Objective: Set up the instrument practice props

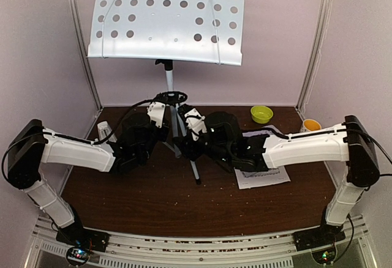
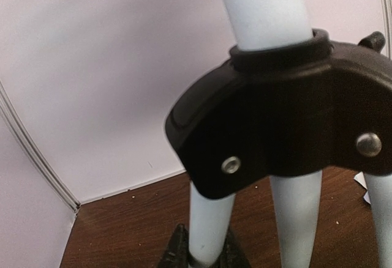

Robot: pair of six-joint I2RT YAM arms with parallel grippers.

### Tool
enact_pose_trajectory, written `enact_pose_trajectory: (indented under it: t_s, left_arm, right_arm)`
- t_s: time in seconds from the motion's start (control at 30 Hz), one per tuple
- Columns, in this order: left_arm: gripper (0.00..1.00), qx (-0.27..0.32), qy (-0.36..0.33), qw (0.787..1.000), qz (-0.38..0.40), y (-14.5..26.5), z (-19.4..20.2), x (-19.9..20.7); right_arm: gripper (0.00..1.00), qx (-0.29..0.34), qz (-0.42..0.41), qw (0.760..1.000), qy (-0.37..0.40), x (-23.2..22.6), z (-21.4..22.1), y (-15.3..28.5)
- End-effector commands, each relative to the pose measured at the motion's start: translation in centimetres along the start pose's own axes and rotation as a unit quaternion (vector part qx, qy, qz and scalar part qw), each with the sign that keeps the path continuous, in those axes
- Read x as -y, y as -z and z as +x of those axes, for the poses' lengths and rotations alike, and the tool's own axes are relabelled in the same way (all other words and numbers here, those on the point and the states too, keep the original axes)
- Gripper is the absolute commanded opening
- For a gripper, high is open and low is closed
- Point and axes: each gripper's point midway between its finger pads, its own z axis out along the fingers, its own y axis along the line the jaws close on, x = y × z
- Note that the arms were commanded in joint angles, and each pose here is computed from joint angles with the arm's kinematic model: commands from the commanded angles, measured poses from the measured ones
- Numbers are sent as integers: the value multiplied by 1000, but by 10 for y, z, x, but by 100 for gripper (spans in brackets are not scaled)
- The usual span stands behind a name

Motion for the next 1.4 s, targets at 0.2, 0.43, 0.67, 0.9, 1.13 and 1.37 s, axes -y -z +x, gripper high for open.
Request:
enact_pose_trajectory:
  t_s: [0.2,0.43,0.67,0.9,1.13,1.37]
  left_arm:
    - [0,-102,-22,995,3,5,72,10]
    - [0,-100,-28,995,6,4,70,11]
    - [0,-105,-54,993,10,8,73,8]
    - [0,-115,-98,988,27,22,90,3]
    - [0,-121,-139,981,59,34,105,5]
    - [0,-130,-172,974,71,27,122,15]
  right_arm:
    - [53,18,51,998,-29,27,6,-25]
    - [36,5,67,997,-34,41,11,-34]
    - [1,-1,77,997,-32,58,11,-20]
    - [0,-16,90,996,-14,71,18,2]
    - [0,-41,92,995,-12,77,37,20]
    - [0,-77,105,991,-18,98,62,5]
